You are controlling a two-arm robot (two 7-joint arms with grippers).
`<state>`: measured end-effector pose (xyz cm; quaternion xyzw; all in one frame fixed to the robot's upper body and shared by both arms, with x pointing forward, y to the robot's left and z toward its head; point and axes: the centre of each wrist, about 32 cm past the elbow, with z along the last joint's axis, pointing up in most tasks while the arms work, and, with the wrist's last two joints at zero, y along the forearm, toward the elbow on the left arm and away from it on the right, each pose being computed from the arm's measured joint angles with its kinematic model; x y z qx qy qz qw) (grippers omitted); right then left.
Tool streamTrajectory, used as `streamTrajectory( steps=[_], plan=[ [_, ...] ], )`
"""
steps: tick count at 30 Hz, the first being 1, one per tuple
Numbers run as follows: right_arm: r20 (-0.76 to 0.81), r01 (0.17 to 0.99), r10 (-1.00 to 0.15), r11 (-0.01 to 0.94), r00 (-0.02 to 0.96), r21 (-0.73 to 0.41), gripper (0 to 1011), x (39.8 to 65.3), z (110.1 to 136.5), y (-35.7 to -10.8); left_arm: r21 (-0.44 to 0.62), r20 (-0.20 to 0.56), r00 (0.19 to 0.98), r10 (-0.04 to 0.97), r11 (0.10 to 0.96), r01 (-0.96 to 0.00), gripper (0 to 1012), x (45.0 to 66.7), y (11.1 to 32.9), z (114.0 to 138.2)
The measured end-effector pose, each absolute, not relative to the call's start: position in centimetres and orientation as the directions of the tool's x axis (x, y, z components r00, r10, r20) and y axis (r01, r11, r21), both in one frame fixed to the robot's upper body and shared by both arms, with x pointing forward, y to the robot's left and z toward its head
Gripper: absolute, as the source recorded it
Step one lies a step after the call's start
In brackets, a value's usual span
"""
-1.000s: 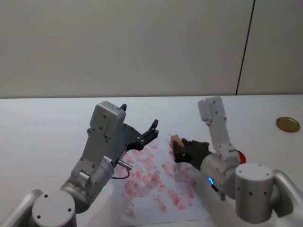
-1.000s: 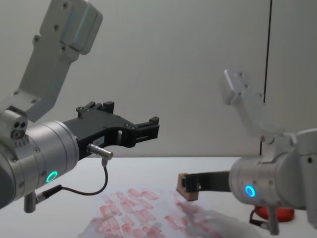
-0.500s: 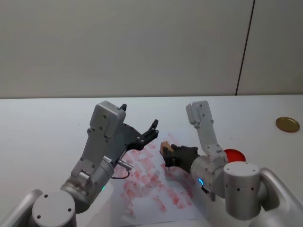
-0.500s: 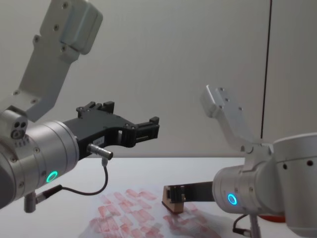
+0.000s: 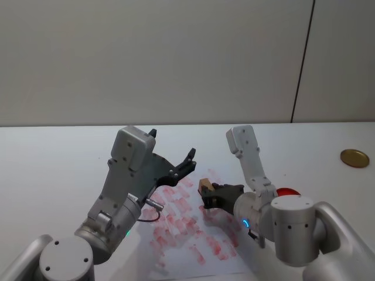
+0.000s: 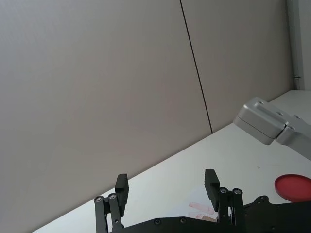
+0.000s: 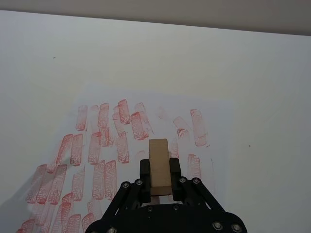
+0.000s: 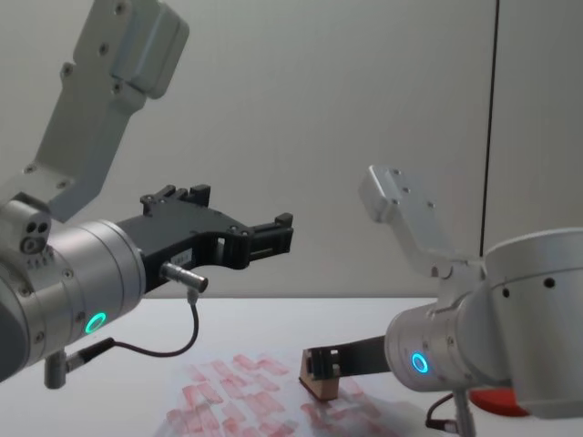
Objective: Use the one hand to pick up the stamp and affix it onto the A4 paper.
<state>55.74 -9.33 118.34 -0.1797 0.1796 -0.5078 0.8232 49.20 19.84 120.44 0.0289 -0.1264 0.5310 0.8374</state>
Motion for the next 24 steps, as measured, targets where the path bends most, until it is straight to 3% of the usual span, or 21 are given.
streamTrajectory(
  steps=[24],
  plan=[
    [-0.076, 0.789, -0.91, 0.393, 0.407, -0.472, 216, 56.04, 119.19, -9.39, -0.086, 0.242, 0.404, 0.882, 0.434, -0.897, 993, 49.2, 19.84, 120.44]
  ],
)
